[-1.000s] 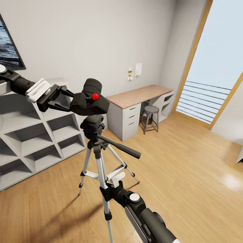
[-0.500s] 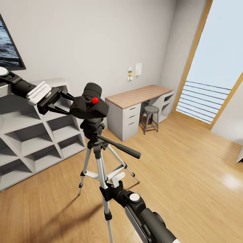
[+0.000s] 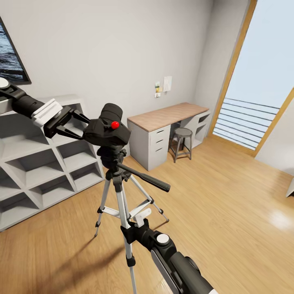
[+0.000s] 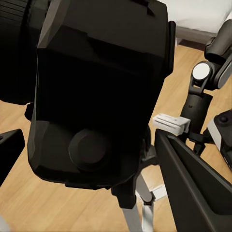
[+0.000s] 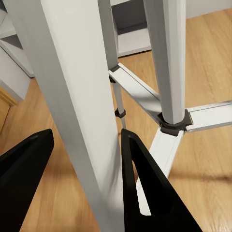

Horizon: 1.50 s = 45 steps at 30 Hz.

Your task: Attach the digital camera to the camera tripod in the bedroom.

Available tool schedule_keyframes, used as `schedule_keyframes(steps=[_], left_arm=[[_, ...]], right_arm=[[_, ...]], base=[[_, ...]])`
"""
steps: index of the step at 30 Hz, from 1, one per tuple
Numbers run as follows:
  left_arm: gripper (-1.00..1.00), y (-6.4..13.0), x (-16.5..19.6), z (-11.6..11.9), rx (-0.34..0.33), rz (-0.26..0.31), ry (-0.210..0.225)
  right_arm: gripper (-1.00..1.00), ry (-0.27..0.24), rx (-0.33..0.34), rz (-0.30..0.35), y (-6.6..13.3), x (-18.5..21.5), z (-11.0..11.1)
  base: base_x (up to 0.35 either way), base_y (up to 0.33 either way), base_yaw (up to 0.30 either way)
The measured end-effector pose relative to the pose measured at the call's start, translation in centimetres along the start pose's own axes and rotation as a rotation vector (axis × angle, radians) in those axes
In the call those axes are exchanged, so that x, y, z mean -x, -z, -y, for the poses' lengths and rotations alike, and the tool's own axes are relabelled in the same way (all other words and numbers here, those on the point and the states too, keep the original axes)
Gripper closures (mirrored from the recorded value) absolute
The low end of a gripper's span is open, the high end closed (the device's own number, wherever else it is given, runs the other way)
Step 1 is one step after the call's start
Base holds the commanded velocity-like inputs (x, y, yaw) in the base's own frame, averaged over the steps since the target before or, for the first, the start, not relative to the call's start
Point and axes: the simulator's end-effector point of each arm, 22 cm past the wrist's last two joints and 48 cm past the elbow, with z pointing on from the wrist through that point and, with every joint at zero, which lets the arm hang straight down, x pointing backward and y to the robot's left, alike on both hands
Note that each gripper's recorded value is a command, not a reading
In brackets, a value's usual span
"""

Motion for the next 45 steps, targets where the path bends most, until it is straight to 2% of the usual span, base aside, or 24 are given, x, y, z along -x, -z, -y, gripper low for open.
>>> schedule_keyframes(steps=[20,21,26,27,45], left_arm=[[1.0,0.04,0.0,-0.03,0.0,-0.005,0.005],[-1.0,0.05,0.0,-0.03,0.0,-0.005,0.006],[-1.0,0.1,0.01,-0.05,0.001,-0.004,0.006],[-1.0,0.75,0.59,-0.9,0.036,0.01,0.0],[-1.0,0.78,0.49,-0.72,0.031,0.004,0.002]], right_arm=[[1.0,0.0,0.0,0.0,0.0,0.01,-0.02],[1.0,0.0,0.0,0.0,0.0,0.01,-0.02],[1.0,0.002,0.0,0.0,0.0,0.0,-0.04],[1.0,-0.003,-0.002,-0.002,0.01,-0.12,0.1],[1.0,-0.003,-0.002,0.0,0.02,-0.07,0.08]], base=[[0.0,0.0,0.0],[0.0,0.0,0.0],[0.0,0.0,0.0],[0.0,0.0,0.0],[0.0,0.0,0.0]])
